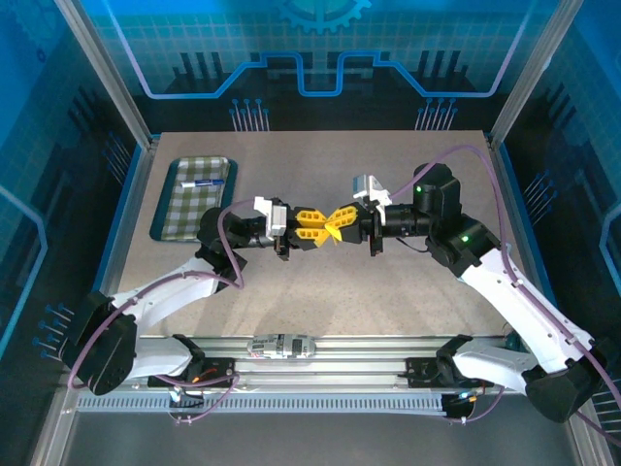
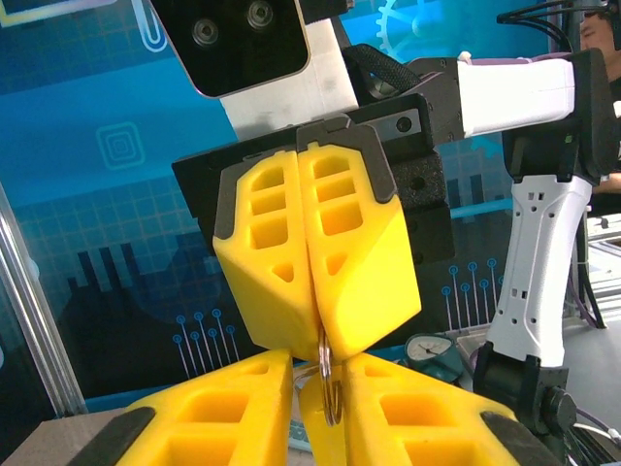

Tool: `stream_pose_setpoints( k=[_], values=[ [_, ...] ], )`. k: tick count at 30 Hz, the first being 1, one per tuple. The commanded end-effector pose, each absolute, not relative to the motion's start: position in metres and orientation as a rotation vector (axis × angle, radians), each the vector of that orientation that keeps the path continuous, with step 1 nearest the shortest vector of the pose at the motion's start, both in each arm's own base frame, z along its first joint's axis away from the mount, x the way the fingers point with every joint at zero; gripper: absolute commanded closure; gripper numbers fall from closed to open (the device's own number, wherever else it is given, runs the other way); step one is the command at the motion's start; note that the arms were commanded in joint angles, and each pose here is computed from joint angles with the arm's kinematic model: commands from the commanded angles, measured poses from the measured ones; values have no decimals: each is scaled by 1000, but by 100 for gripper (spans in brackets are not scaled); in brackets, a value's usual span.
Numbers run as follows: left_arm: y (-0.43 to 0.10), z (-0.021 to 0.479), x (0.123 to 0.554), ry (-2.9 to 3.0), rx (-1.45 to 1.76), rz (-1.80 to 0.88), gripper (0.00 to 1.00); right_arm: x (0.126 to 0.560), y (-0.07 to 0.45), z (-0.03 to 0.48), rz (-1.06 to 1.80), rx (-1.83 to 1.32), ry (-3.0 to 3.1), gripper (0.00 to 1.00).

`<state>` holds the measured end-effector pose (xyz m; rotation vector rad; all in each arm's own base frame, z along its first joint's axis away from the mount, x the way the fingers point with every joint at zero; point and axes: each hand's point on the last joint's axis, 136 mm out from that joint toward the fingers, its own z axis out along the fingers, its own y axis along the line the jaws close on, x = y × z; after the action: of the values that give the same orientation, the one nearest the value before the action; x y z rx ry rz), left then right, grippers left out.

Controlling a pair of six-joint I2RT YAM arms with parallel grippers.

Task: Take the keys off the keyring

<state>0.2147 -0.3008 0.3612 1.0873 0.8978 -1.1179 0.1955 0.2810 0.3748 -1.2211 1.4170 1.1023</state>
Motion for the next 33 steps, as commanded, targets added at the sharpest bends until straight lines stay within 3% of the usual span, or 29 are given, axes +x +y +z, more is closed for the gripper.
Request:
stream_pose_setpoints(
  k=[1,6,12,18,20,22,28,33],
  values=[
    [-300,378,216,856,1095,-1090,81,187,283,380,1162,-1245,1402,100],
    [-304,375,216,872,1126,-1115,81,188,283,382,1155,-1239,1393,100],
    [-309,368,212,895,1179,-1124,100,189,284,383,1156,-1229,1386,100],
    [-309,366,213,909,1186,-1092,100,193,282,387,1135,-1200,1390,100],
    [-309,366,216,912,1170,-1073,100,201,280,389,1104,-1150,1417,79],
    [-307,367,222,923,1130,-1039,100,210,272,393,1077,-1087,1433,68],
    [-305,369,230,898,1087,-998,100,232,242,388,1073,-842,1509,56],
    [-307,375,229,863,1085,-1007,100,230,244,370,1162,-812,1517,57]
  ],
)
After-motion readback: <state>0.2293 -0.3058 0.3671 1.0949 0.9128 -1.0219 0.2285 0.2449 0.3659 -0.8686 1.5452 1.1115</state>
